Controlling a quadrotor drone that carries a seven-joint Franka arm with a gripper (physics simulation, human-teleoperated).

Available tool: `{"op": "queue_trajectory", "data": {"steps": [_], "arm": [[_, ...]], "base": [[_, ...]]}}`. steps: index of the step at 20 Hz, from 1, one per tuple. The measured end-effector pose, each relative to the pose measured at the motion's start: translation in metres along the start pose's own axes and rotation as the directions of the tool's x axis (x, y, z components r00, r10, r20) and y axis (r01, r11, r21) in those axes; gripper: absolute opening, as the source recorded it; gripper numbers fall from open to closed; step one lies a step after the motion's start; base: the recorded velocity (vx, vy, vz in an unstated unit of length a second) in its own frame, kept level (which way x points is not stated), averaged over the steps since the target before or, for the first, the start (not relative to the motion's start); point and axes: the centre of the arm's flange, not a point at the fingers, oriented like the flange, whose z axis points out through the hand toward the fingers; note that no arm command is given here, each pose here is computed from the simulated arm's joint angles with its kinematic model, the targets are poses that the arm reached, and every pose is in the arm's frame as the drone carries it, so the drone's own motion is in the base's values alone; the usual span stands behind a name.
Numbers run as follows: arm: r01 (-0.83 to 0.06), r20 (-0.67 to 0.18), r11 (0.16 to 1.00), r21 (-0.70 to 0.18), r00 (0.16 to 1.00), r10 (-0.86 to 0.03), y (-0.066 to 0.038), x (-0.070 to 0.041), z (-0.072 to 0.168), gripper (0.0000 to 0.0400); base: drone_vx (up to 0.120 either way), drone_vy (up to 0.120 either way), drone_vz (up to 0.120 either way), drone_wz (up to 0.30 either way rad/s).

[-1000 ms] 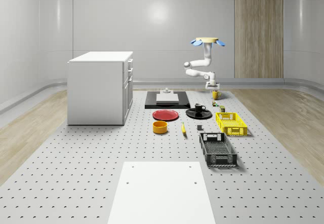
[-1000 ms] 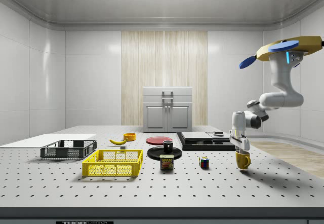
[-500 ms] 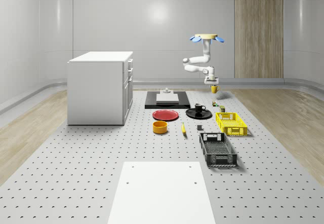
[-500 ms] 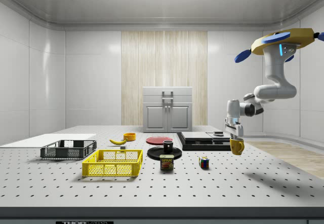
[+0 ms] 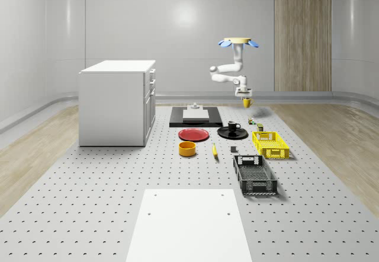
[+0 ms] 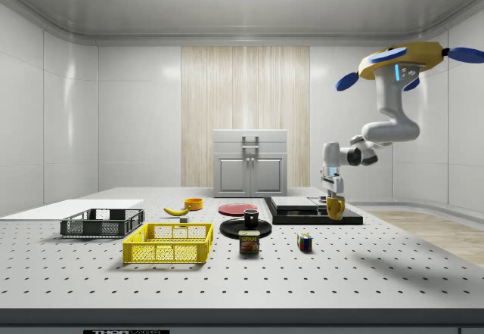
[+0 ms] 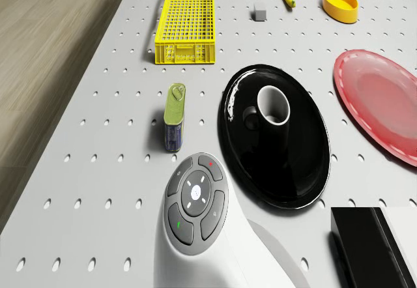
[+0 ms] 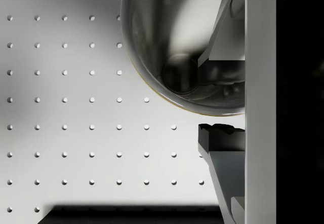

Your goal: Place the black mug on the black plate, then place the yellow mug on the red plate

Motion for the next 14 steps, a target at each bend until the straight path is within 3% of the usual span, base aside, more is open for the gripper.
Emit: {"op": "queue_trajectory", "data": {"steps": [4, 7, 14], "arm": [[0.000, 0.000, 1.000, 0.000, 1.000, 0.000, 0.0000, 0.0000, -0.0002, 0.0110], [0.000, 0.000, 1.000, 0.000, 1.000, 0.000, 0.0000, 0.0000, -0.0002, 0.0110], [0.000, 0.000, 1.000, 0.000, 1.000, 0.000, 0.0000, 0.0000, -0.0003, 0.0110]], "base": [[0.120, -0.120, 0.000, 0.000], [0.120, -0.120, 0.080, 0.000], [0.120, -0.120, 0.000, 0.000]]}}
